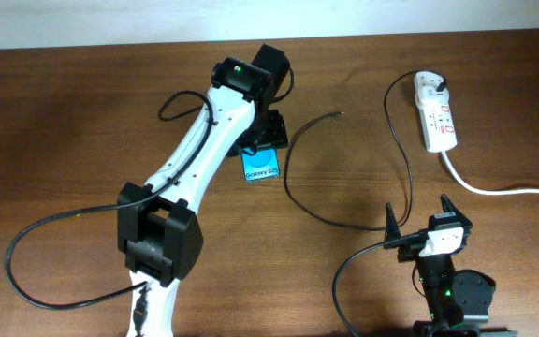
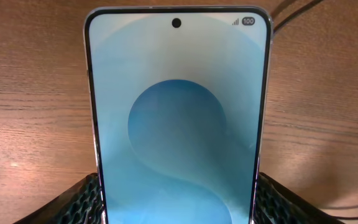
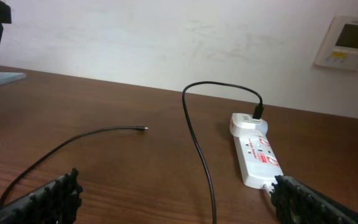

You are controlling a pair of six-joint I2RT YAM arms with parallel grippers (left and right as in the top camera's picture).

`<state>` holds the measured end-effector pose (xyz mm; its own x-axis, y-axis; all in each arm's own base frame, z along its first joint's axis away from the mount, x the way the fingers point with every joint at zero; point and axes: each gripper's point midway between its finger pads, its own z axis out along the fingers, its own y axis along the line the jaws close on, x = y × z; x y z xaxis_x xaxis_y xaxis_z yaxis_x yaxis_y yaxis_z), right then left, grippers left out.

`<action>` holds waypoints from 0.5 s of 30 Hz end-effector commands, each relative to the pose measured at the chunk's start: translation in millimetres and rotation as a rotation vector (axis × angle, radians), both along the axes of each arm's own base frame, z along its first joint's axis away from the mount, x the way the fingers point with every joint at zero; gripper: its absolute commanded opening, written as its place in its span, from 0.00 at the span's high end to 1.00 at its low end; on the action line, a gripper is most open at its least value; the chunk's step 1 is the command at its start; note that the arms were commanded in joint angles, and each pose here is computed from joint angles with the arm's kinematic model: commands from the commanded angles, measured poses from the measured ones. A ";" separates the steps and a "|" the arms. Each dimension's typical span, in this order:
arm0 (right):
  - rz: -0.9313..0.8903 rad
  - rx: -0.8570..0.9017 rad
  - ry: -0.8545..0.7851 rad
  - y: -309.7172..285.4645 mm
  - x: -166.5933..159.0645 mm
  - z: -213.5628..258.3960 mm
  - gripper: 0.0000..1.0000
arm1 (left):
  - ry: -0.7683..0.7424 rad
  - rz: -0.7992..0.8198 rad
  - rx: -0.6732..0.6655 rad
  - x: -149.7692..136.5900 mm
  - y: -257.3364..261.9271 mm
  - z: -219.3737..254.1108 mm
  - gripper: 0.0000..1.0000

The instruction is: Plug charger to phone and switch on socket

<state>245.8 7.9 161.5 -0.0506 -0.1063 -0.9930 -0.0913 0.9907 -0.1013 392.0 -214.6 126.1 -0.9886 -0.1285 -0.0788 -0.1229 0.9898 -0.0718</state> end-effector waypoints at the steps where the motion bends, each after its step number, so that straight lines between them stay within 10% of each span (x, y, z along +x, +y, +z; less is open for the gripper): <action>1: 0.013 -0.003 -0.002 2.1 -0.3 -0.9 0.02 | -0.044 0.023 -0.048 9.9 -4.7 18.9 0.51; 6: 0.384 0.253 -0.056 63.1 -18.3 29.8 0.02 | -0.070 0.027 -0.070 14.5 -5.4 34.2 0.51; 11: 0.555 0.976 0.375 100.6 -43.5 10.7 0.02 | -0.053 0.072 -0.059 16.1 16.6 44.4 0.52; 15: 0.527 1.128 0.497 104.0 -47.1 0.3 0.02 | -0.063 0.103 -0.070 21.9 28.6 53.5 0.52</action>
<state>206.6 103.4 164.0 -0.5331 0.5959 -0.6006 -0.3585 0.4839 0.7983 405.8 -190.7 164.0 -0.9745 -0.2007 -0.1001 -0.1892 0.9753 -0.1140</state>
